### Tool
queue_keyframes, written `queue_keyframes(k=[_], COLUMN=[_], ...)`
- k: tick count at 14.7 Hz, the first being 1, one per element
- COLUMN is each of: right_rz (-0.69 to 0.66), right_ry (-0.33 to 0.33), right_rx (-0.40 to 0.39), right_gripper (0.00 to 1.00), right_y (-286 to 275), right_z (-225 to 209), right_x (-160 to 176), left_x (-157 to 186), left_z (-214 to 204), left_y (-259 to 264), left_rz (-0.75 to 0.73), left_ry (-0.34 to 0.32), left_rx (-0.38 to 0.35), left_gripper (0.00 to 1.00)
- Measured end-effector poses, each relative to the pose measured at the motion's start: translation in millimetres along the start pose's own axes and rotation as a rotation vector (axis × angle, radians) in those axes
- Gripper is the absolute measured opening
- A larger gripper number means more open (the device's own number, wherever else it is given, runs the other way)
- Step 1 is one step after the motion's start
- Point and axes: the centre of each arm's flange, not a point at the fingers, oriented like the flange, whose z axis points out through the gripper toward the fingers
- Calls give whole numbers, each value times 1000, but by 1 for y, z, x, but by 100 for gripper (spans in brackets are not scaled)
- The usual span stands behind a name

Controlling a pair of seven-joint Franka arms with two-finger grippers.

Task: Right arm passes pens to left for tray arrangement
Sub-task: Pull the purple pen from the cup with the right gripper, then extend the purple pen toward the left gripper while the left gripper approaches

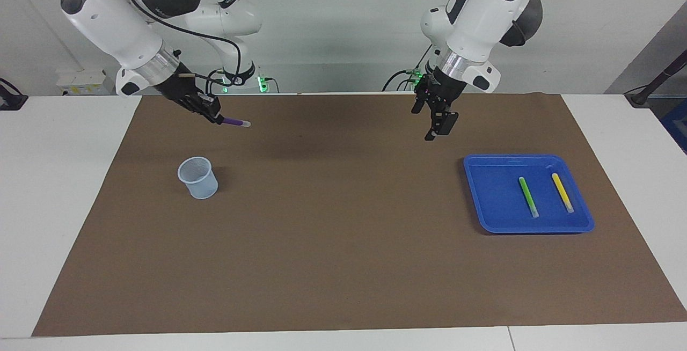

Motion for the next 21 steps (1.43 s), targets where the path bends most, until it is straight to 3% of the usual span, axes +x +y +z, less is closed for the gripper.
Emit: queue_keyframes(k=[6, 14, 21], right_rz=[275, 531, 661], right_ry=[-90, -204, -235], right_rx=[118, 251, 329], right_gripper=[19, 19, 19], right_y=[-32, -77, -125], right_z=[8, 39, 80], right_x=[-18, -44, -84], left_x=[4, 6, -4], left_z=[8, 9, 10], left_y=[-3, -6, -12], left_rz=[-5, -6, -8], left_ry=[5, 8, 7], left_rx=[-5, -12, -9], left_gripper=[100, 100, 100])
